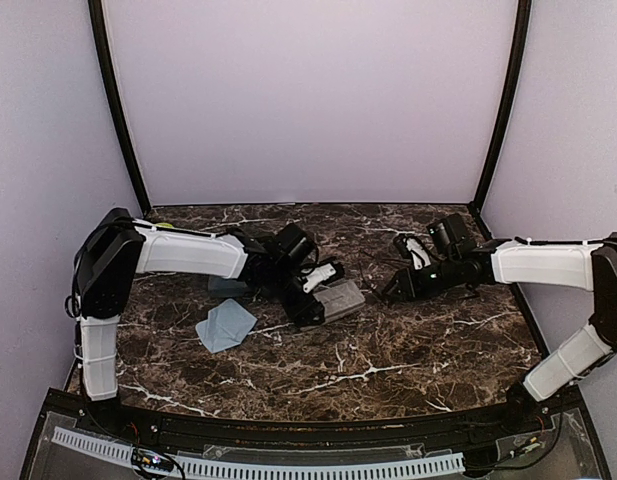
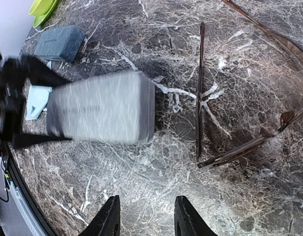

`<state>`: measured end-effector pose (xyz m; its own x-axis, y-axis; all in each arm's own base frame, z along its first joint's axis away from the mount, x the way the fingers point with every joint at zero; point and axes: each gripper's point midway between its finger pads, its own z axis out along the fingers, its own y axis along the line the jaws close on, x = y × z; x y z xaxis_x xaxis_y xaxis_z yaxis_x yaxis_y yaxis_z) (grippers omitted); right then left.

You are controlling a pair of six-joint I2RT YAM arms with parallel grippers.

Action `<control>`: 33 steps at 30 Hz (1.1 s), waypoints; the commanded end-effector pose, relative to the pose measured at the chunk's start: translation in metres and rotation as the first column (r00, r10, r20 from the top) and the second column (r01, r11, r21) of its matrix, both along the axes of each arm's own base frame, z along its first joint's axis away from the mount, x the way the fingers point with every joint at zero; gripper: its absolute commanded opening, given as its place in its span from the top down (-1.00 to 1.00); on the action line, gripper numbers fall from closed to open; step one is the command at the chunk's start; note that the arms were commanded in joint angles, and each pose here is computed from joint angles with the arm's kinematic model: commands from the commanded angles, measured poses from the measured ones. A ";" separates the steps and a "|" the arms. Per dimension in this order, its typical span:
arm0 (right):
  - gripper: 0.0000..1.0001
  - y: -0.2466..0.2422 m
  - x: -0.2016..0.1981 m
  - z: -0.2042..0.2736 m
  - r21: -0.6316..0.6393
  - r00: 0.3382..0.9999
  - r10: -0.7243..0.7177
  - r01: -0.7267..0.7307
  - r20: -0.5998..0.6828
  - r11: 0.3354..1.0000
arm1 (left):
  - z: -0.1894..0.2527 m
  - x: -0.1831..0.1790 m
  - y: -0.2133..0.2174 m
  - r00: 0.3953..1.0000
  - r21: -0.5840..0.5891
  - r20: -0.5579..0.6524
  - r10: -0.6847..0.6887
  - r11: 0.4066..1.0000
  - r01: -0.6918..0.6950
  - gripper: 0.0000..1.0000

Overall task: Organize the sunglasses
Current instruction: Move the case with sunglasses to the center of the board.

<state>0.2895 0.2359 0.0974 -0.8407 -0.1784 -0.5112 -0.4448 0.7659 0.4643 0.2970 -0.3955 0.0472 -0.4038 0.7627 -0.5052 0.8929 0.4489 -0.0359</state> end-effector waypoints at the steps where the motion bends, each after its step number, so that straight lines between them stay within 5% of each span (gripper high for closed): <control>1: 0.23 -0.005 -0.002 -0.001 -0.008 1.000 0.003 -0.003 0.011 1.000 | 0.027 0.035 0.005 0.996 -0.029 0.063 -0.066 0.997 0.068 -0.03; 17: 0.24 -0.006 -0.006 -0.005 0.001 1.000 0.002 -0.002 0.002 1.000 | 0.012 0.101 0.010 0.995 -0.050 0.019 -0.094 0.994 0.095 -0.08; 26: 0.23 -0.003 -0.005 -0.006 0.011 1.000 0.011 -0.011 -0.007 1.000 | 0.023 0.112 0.011 0.995 -0.033 0.058 -0.085 0.996 0.087 -0.93; 33: 0.24 -0.001 -0.005 -0.004 0.024 1.000 0.014 -0.014 -0.004 1.000 | 0.062 0.108 0.016 0.989 -0.060 0.115 -0.093 0.993 0.101 -0.98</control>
